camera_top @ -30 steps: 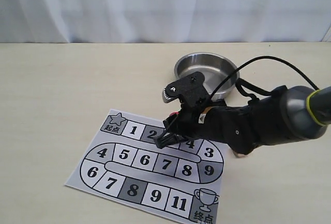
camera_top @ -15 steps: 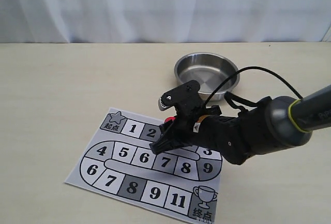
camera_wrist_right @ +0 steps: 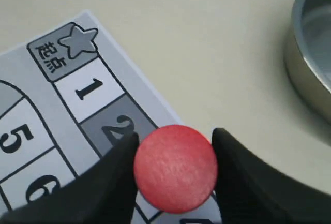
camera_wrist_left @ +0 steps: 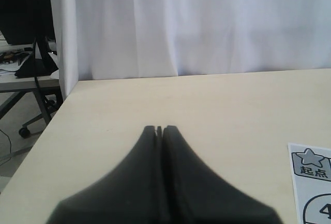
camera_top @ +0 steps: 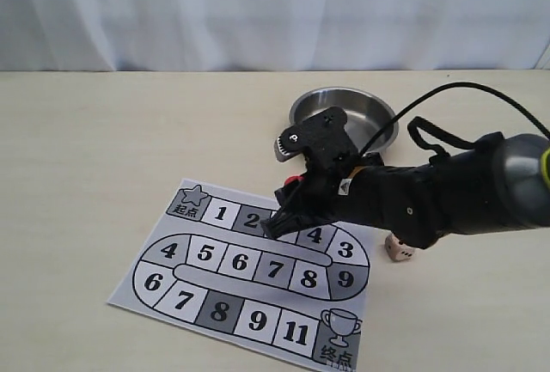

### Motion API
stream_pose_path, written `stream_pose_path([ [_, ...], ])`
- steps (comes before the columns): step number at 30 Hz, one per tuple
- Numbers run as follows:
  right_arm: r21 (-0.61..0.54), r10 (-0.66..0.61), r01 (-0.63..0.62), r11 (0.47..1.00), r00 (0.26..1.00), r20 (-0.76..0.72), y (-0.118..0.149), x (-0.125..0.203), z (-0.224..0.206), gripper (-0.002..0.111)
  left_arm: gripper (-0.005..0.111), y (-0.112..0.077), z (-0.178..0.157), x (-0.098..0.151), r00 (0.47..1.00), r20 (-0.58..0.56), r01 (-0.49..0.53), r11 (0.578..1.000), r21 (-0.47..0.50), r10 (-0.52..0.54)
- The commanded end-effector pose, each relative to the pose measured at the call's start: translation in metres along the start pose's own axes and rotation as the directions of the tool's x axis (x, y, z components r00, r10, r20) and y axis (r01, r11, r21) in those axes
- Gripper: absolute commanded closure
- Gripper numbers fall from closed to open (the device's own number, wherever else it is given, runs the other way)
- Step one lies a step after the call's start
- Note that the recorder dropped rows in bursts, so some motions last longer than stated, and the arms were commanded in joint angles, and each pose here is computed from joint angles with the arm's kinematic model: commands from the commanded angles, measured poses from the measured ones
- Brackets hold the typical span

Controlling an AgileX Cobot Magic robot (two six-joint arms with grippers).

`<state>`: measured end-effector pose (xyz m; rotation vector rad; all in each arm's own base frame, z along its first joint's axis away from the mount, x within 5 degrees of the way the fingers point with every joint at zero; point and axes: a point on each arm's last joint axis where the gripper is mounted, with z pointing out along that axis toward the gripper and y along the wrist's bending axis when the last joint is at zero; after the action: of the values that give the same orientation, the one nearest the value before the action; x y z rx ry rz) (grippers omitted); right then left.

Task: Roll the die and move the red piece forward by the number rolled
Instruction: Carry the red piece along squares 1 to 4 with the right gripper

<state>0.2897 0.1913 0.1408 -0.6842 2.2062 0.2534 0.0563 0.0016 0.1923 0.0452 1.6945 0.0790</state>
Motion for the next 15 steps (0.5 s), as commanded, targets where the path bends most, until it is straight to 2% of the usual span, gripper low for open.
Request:
stream_pose_path([
  [1,0.025,0.017,-0.016,1.0,1.0,-0.022,-0.011,0.01,-0.003,0.104,0.107,0.0,-0.001,-0.004,1.0,0.022,0.003,1.0,0.0,-0.003],
  [5,0.041,0.02,-0.021,0.999,1.0,0.015,-0.012,0.02,-0.005,0.104,0.107,0.0,-0.001,-0.004,1.0,0.028,0.003,1.0,0.0,-0.003],
  [7,0.048,0.067,-0.068,0.996,0.997,0.035,-0.013,0.025,-0.003,0.104,0.107,0.0,-0.001,-0.004,1.0,0.03,0.003,1.0,-0.001,-0.003],
  [15,0.053,0.075,-0.073,0.996,0.997,-0.03,-0.011,0.048,0.018,0.104,0.107,0.0,-0.001,-0.004,1.0,0.03,0.003,1.0,-0.001,-0.003],
])
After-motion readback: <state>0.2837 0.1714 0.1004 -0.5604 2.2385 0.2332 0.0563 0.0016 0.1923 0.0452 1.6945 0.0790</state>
